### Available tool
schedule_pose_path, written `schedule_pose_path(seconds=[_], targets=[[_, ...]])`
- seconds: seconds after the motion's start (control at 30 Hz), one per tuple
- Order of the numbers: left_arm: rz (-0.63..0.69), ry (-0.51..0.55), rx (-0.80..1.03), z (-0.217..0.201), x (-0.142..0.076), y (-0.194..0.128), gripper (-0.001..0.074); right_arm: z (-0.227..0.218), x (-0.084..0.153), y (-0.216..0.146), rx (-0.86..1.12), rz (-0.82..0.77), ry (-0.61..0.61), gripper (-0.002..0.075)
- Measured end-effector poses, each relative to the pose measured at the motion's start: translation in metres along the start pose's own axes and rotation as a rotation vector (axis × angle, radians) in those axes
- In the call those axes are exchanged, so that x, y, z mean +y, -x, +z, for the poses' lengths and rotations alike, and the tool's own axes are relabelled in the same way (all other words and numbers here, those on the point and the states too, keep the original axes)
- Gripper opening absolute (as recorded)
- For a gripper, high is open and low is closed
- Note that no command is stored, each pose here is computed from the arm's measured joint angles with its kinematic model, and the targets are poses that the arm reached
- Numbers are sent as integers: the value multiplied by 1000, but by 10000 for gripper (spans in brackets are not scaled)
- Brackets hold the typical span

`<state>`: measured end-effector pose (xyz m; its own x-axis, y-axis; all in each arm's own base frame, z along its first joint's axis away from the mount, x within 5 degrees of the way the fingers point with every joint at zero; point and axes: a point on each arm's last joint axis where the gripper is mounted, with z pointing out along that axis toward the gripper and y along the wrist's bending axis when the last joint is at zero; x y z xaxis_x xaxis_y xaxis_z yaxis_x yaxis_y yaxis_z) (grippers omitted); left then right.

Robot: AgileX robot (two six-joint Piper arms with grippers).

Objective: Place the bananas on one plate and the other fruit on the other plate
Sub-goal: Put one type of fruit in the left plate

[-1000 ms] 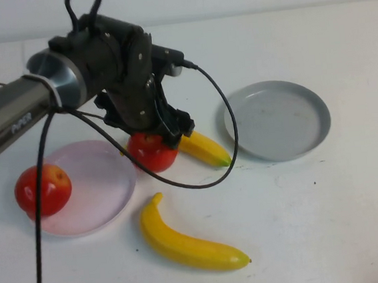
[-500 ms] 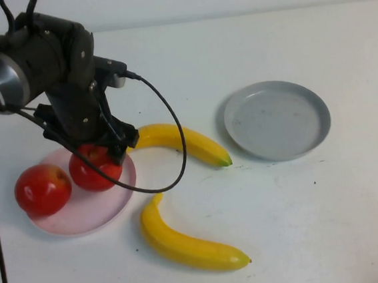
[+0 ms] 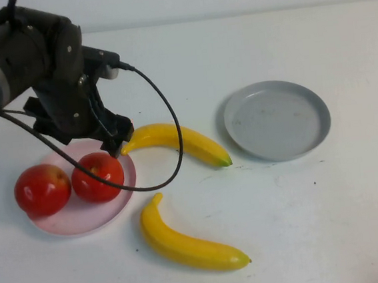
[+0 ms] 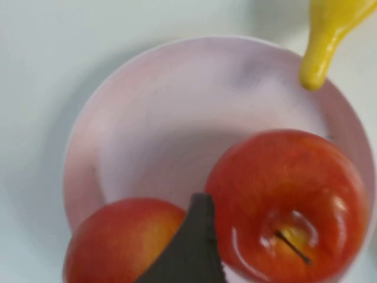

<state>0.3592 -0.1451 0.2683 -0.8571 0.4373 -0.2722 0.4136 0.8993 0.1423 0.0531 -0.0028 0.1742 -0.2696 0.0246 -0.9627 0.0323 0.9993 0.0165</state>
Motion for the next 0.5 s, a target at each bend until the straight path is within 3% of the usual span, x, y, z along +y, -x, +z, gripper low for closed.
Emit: schedule_pose_path(seconds=[0.1,0.2,0.27,0.33,0.5], targets=[[-15,0,-44,-29,-1,-6,616,0,0,0,0,0,0,-15],[-11,-9,-119,-69,-9,-16,397,0,0,0,0,0,0,-15],[4,-19,-187,-96,-15,-25,190,0,0,0,0,0,0,-15],[14,-33,-250,-115,-19,-35,89,0,0,0,0,0,0,-15],[-5,-55,-413,-147,-17,-70,15,0,0,0,0,0,0,-16]])
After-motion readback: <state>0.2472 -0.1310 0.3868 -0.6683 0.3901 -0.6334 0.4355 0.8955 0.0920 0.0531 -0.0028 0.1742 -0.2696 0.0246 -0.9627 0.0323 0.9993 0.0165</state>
